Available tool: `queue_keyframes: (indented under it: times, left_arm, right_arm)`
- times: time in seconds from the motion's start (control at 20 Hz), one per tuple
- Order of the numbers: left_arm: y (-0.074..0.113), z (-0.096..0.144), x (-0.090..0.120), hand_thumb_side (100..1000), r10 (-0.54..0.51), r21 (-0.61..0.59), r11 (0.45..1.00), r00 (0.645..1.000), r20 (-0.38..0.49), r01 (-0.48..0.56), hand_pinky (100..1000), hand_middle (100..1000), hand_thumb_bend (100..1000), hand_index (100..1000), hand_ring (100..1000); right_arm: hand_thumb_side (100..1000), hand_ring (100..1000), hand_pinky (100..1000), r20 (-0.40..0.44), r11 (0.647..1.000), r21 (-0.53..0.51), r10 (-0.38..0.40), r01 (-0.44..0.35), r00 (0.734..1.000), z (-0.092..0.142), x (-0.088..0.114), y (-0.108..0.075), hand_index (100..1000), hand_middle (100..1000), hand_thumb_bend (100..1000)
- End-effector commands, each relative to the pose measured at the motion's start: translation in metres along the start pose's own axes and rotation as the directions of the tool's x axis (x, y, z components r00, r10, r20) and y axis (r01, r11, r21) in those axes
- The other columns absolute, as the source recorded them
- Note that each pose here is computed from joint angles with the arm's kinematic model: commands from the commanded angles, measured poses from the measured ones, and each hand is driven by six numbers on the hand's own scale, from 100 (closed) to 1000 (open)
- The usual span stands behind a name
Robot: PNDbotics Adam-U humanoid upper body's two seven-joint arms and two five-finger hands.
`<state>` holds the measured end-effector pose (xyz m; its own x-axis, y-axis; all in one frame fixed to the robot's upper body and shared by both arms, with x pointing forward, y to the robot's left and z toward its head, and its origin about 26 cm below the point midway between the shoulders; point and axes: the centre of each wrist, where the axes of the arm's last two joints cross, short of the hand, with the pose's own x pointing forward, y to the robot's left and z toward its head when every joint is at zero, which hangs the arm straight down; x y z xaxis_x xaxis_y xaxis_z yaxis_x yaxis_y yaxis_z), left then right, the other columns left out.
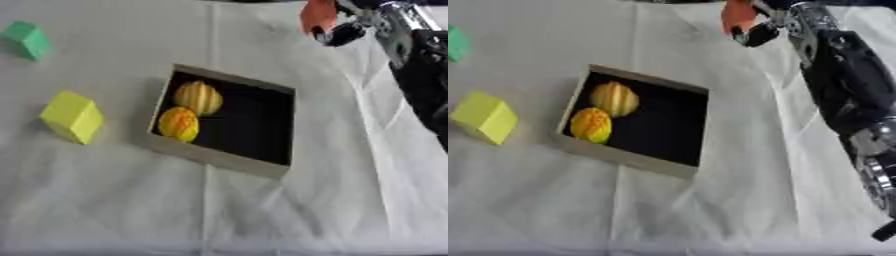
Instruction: Pick up objects on the table and place them in the box.
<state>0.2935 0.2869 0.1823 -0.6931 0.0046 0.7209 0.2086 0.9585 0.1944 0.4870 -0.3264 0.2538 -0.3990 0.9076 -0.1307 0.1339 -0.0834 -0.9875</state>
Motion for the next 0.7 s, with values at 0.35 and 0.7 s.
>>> queue_keyframes:
  times: [0.35,0.7]
  left_arm:
    - [0.006,-0.001,0.008,572,-0.045,-0.017,0.999,0.999,0.004,0.045,876,741,100,812,822]
    - [0.007,-0.001,0.009,574,-0.054,-0.023,0.998,0.999,0.003,0.054,876,742,100,811,823]
  right_arm:
    - [257,642,621,0.293,0.999,0.02,0.024,-0.031,0.956,0.023,0.021,-0.056,674,557,100]
    - [238,647,651,0.443,0.998,0.064,-0.054,0.029,0.895,0.034,0.037,-0.049,665,544,100]
